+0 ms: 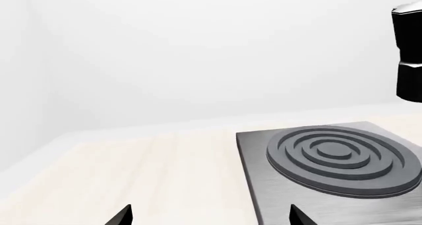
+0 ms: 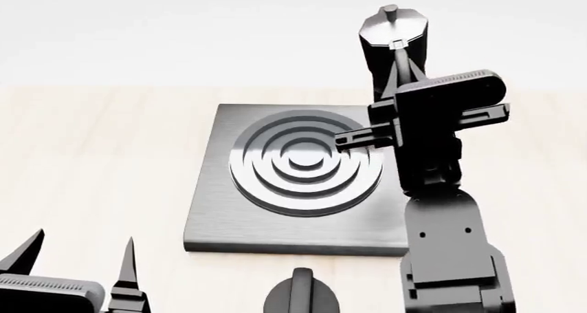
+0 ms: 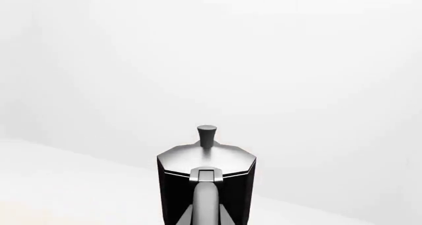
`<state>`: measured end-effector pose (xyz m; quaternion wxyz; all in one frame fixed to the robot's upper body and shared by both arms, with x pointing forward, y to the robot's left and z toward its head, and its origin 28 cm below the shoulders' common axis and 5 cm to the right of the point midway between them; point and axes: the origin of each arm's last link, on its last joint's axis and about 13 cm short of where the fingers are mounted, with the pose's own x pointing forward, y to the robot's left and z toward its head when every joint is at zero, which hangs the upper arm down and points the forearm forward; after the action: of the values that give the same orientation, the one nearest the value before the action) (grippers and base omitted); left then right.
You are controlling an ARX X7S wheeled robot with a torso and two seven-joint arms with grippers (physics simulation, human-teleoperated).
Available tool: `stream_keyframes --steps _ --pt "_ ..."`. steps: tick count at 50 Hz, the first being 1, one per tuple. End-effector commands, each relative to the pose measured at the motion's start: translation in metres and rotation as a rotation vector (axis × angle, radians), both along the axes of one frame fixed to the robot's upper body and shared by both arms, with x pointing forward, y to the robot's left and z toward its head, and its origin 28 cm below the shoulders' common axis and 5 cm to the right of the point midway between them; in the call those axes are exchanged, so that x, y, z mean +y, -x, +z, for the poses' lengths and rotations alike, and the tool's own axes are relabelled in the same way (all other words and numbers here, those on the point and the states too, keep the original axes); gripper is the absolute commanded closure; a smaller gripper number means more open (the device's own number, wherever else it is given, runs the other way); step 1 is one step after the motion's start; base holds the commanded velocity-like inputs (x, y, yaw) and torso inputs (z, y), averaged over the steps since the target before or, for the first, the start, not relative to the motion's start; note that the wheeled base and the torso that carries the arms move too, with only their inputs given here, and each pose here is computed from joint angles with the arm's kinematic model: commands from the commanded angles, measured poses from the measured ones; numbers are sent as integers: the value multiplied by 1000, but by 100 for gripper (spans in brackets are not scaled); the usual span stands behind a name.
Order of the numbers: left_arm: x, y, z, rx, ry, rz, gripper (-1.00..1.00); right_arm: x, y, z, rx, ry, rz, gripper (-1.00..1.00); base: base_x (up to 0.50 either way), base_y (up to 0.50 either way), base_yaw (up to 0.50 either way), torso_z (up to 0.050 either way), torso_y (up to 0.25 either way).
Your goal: Put the moka pot on the stove.
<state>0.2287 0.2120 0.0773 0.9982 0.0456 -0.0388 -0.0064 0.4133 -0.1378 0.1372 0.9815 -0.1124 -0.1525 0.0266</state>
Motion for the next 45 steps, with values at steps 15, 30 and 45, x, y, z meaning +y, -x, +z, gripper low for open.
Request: stream_keyframes --steps 15,30,45 --pt "1 2 1 -10 19 -12 -100 23 -6 10 -7 -92 76 100 0 0 0 0 1" --pt "2 1 1 -10 24 -9 -100 37 -5 7 30 -135 112 100 0 0 0 1 1" --pt "3 1 1 -14 28 -8 -100 50 -4 2 59 -163 162 100 0 0 0 0 1"
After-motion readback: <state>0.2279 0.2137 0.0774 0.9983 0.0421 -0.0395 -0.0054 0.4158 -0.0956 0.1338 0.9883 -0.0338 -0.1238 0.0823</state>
